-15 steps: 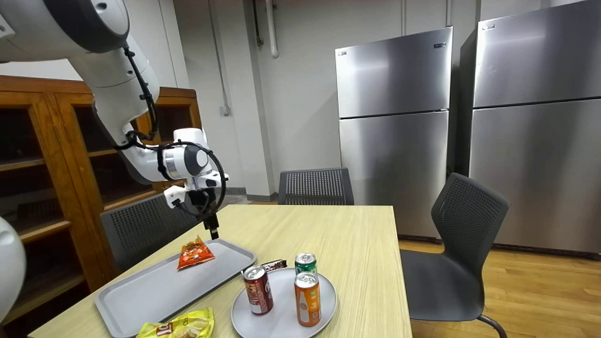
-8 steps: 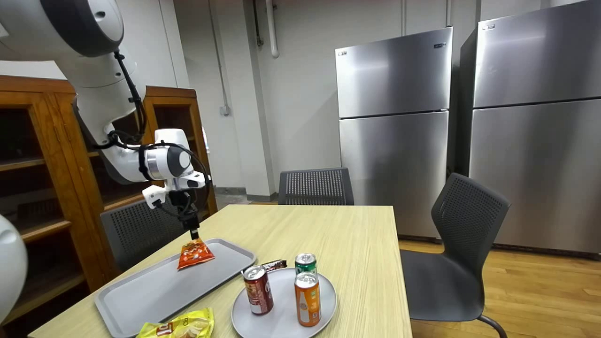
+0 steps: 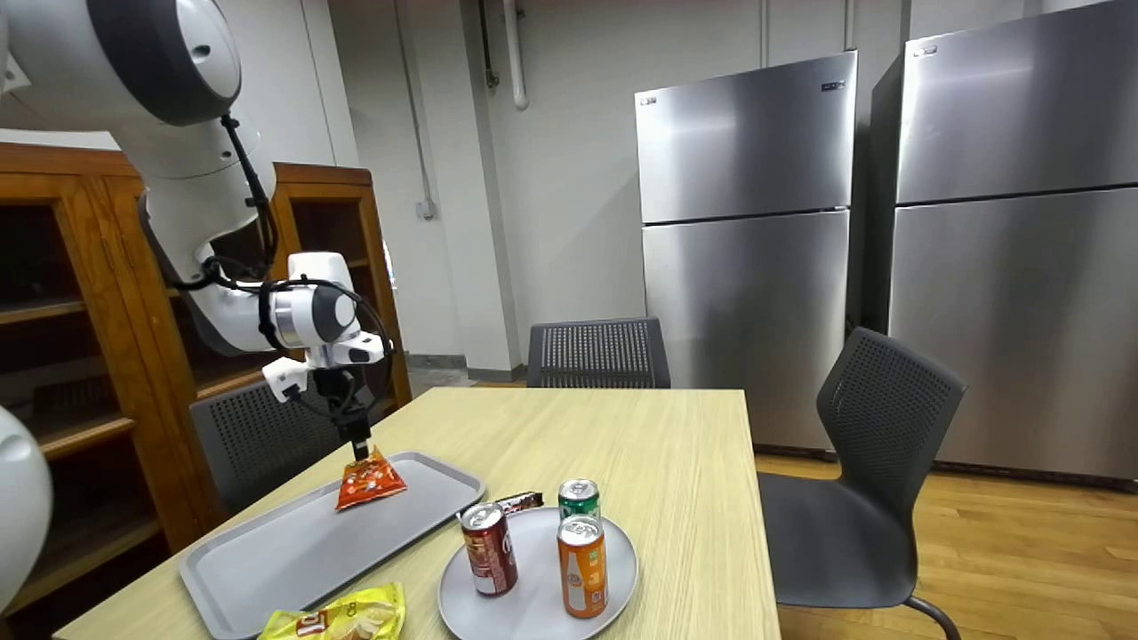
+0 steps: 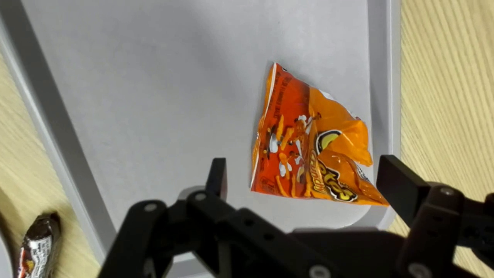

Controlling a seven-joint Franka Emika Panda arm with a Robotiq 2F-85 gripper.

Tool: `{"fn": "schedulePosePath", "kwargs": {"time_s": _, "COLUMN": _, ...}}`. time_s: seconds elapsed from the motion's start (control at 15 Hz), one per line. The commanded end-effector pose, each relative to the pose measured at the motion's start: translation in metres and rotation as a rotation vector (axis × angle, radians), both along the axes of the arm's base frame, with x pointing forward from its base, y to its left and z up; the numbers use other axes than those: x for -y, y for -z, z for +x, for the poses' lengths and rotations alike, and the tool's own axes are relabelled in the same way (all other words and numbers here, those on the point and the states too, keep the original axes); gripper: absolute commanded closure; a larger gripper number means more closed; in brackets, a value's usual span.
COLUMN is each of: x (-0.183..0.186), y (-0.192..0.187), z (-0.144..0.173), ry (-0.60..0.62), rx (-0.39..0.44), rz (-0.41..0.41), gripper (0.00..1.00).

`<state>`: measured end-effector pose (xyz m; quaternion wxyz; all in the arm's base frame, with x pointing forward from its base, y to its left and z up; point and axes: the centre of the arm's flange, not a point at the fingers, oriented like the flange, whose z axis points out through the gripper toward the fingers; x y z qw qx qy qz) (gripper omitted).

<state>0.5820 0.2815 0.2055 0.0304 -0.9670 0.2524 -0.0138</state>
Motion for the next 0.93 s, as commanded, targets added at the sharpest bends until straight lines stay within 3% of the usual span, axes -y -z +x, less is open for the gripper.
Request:
{"fn": "schedulePosePath", "kwargs": {"time_s": 0.0, "x": -0.01, "y": 0.008, "z": 0.015, "ry": -0.017, "rx": -0.005, "rz": 0.007, "gripper": 0.0}}
{"fn": "schedulePosePath", "kwargs": {"time_s": 0.87, "x": -0.016, "y": 0.031, "z": 0.029, "ry": -0.02, "rx": -0.017, "rz": 0.006, "gripper": 0.0}}
